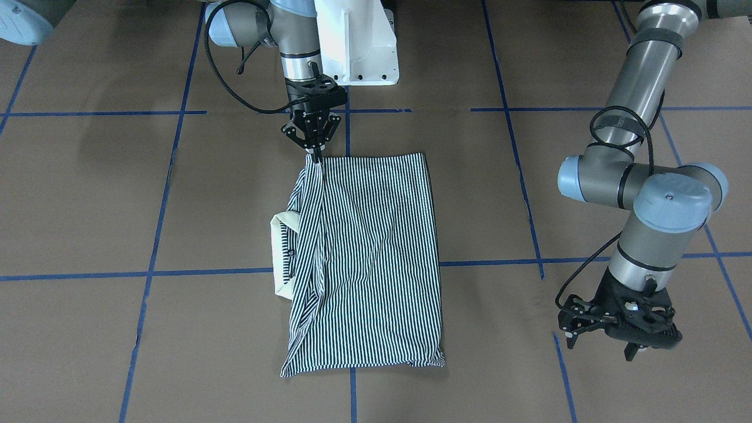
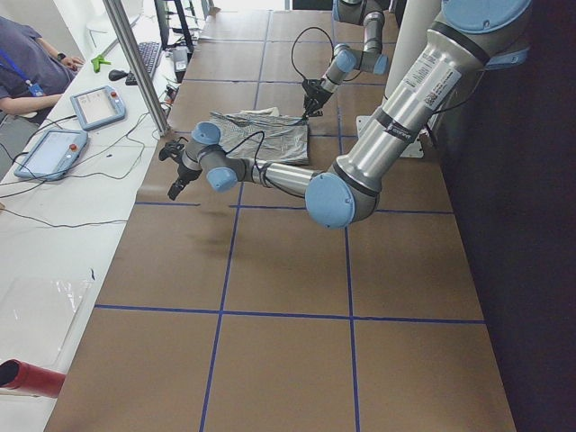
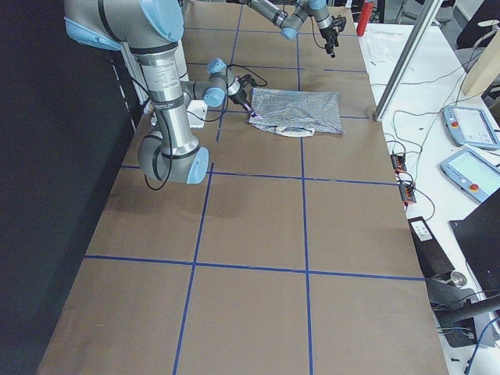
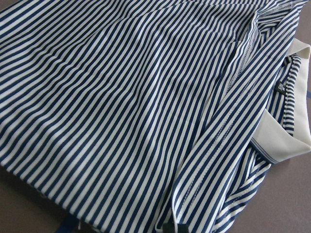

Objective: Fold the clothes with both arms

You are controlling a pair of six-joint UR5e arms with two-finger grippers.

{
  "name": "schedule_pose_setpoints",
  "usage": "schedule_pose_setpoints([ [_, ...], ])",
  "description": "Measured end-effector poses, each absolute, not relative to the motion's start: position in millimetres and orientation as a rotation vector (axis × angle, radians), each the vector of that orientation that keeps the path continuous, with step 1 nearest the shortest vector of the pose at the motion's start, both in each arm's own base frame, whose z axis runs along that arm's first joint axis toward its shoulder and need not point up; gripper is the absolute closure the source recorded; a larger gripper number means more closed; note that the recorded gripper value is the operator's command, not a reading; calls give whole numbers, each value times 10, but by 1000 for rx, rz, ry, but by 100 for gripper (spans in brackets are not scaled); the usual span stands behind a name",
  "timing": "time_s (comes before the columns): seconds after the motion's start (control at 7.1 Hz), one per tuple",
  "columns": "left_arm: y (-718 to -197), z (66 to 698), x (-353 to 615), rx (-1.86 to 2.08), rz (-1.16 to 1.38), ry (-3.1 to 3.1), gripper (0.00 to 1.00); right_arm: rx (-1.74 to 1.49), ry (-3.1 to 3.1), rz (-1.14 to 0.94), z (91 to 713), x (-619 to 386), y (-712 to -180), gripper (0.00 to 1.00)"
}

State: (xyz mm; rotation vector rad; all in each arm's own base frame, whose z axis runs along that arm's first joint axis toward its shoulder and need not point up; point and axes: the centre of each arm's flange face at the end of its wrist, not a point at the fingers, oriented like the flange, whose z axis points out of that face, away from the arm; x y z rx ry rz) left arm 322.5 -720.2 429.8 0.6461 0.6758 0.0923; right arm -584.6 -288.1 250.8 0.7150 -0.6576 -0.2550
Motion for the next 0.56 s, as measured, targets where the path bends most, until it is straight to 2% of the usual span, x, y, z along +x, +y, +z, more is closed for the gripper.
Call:
schedule_pose_setpoints([
  [0.56, -7202, 4297, 3225, 646, 92, 676, 0, 607, -700, -23, 2993, -5357, -2785, 98],
])
